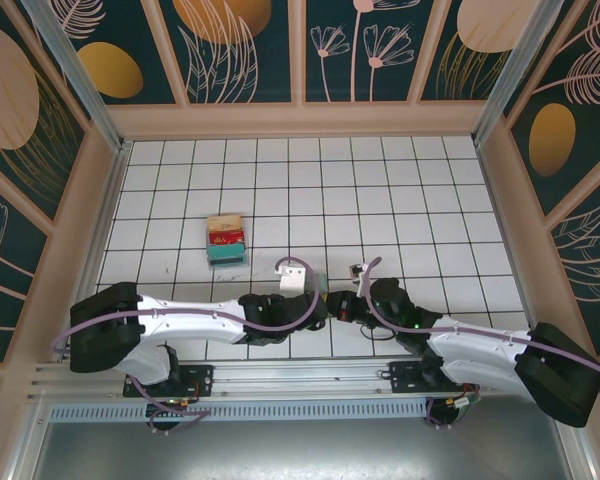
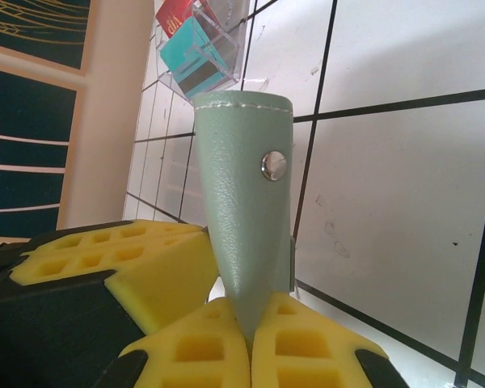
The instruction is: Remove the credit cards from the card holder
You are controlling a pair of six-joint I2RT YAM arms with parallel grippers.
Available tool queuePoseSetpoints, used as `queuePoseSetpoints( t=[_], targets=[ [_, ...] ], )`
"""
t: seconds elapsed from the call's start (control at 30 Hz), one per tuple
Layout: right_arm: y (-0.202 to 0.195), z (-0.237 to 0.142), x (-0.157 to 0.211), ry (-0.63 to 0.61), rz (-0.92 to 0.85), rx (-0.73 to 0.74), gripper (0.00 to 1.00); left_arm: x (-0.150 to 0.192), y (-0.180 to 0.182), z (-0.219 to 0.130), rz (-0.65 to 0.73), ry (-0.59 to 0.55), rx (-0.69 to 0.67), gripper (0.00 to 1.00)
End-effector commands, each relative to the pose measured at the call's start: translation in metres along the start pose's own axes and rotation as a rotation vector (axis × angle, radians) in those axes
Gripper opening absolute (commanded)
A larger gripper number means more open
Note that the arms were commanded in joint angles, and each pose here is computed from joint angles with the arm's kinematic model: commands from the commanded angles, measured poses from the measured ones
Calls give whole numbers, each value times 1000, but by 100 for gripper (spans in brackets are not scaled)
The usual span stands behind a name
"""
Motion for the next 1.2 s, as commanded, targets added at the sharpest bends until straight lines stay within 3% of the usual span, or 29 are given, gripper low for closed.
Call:
queuePoseSetpoints(
  t=[0.0,0.2,0.4,0.7,0.83,0.87,0.93,1.17],
  targets=[
    [29,-5,-14,-58,-48,-102,0,-2,43,6,45,-34,-192,0],
    [25,-7,-14,-67,-44,-87,0,-8,83,-4,-2,-69,-264,0],
    [23,-4,-14,-66,-41,-80,0,-13,95,-16,-44,-89,-245,0],
    [20,3,-14,-49,-50,-51,0,-29,59,-31,-94,-86,-34,0],
    [13,12,-14,-35,-55,-22,5,-40,43,-41,-99,-99,48,0],
    [12,16,-13,-25,-54,-15,7,-41,41,-42,-103,-100,58,0],
    [8,24,-11,-6,-52,1,25,-41,36,-42,-98,-95,89,0],
    [2,47,-7,61,-48,24,58,-42,20,-41,-91,-66,125,0]
  ],
)
Point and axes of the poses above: each hand's point on the last joint's axis, 136 mm out from that joint toward the fingers, its own z axis out along the fingers, its own y axis along the line the jaws close on, x = y × z, the point moved 4 cm from there along -z, back along the fingers, and after that the axes turned 4 degrees about -z, right-handed, at the moved point
